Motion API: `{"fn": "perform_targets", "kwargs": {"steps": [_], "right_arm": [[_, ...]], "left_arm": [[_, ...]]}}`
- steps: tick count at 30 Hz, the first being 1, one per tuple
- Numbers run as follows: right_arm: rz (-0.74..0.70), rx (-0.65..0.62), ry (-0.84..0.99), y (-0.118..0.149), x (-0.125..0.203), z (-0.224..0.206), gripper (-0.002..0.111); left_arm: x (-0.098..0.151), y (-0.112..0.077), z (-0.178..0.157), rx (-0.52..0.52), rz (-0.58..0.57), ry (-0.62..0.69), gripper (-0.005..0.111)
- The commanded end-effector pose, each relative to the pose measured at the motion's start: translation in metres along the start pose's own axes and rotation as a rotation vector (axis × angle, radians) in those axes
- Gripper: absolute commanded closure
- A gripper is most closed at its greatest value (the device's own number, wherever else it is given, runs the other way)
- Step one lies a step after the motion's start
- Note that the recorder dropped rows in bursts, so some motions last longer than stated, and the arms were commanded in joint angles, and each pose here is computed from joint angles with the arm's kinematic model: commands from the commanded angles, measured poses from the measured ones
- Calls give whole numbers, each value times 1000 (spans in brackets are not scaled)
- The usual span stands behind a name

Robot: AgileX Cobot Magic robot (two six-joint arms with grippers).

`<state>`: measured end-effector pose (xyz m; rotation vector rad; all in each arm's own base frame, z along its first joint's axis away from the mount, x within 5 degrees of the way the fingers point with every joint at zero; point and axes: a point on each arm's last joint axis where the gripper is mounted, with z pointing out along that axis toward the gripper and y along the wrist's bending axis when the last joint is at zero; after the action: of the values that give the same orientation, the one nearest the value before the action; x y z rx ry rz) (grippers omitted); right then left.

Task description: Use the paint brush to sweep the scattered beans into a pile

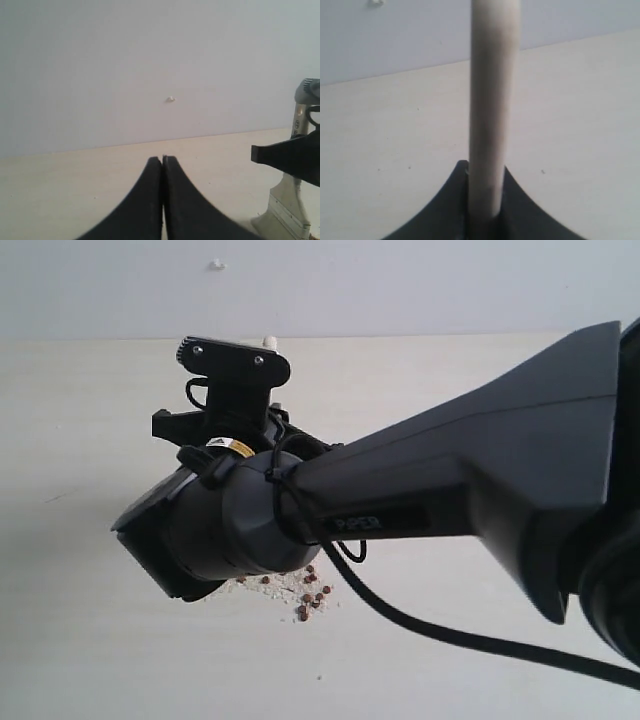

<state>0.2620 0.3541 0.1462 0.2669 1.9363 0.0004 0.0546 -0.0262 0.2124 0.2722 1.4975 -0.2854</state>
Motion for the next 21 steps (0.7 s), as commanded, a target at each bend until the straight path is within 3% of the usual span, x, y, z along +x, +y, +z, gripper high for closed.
{"fn": "perform_targets", "kwargs": {"steps": [1, 10, 16, 21], "right_arm": [[4, -5, -12, 0, -16, -9, 108], [-21, -237, -131, 25, -37, -40, 108], [137, -377, 22, 39, -17, -46, 108], [129, -508, 109, 52, 11, -43, 108]], "left_arm": [[0, 0, 0, 4, 2, -3, 107], [0, 0, 0, 4, 2, -3, 107], [0, 0, 0, 4, 2, -3, 107], [0, 0, 0, 4, 2, -3, 107]]}}
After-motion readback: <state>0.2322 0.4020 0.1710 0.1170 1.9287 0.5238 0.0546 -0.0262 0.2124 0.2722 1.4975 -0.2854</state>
